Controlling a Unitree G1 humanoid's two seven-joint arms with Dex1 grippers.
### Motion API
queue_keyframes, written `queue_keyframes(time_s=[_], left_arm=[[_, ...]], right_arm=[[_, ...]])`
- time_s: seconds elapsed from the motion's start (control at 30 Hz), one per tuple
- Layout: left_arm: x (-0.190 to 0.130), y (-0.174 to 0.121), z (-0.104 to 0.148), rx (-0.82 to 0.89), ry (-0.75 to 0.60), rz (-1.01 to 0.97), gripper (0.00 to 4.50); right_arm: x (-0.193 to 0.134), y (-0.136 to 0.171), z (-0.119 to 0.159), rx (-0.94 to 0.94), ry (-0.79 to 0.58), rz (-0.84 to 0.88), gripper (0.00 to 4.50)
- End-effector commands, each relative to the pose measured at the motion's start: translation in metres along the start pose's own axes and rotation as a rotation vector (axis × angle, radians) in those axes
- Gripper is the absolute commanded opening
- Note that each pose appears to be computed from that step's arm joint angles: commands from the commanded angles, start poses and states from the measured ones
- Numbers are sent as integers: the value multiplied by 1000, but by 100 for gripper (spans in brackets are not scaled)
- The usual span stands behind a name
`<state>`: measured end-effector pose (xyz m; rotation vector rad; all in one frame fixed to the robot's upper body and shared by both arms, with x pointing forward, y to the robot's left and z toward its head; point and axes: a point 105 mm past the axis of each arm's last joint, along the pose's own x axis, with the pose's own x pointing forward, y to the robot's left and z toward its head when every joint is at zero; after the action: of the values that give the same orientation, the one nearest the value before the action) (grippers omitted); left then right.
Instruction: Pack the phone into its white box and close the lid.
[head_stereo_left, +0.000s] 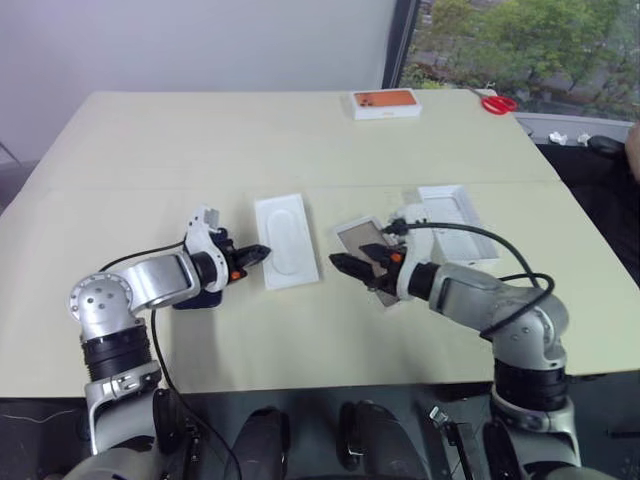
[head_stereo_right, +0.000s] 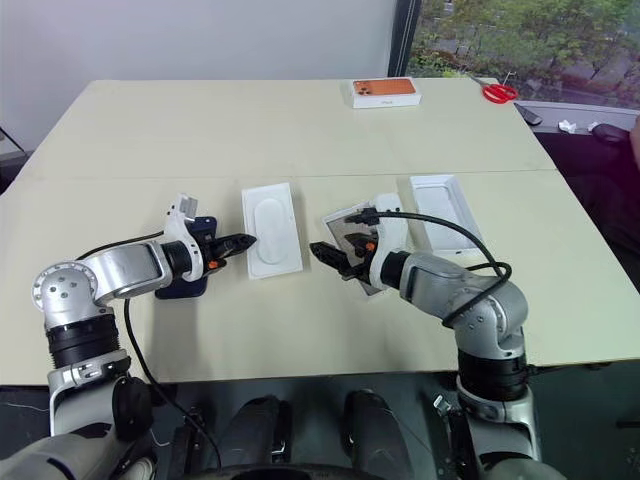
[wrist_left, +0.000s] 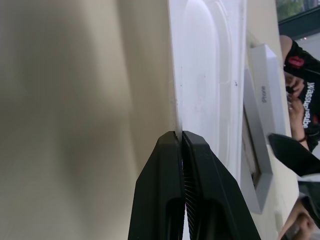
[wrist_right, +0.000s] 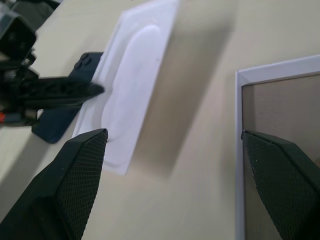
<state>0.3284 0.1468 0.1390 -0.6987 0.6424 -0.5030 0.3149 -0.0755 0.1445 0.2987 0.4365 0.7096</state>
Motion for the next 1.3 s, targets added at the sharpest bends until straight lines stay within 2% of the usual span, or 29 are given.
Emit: queue_keyframes(time_s=[0.03, 0.3, 0.4, 0.63, 0.9, 1.0, 1.23, 1.3], left_arm=[[-6, -16, 1, 47, -12, -75, 9], [-8, -22, -3, 71, -2, -114, 9], [-9, -22, -5, 70, -3, -120, 0], [-10, -24, -9, 72, 6, -137, 0], [-10, -24, -14, 74, 21, -144, 0], [-14, -18, -10, 70, -4, -135, 100], [-31, 3, 6, 60, -76, -90, 444], [-40, 12, 9, 94, -88, -65, 444]], right_arm=[[7, 11, 13, 55, -32, 42, 450], [26, 19, 14, 149, -16, 72, 450], [29, 22, 11, 158, -5, 87, 361], [28, 27, 8, 170, 4, 108, 3], [24, 25, 8, 171, 6, 103, 3], [20, 21, 13, 154, 2, 87, 0], [8, 15, 28, 96, 0, 67, 0], [-1, 12, 35, 35, 19, 61, 0]])
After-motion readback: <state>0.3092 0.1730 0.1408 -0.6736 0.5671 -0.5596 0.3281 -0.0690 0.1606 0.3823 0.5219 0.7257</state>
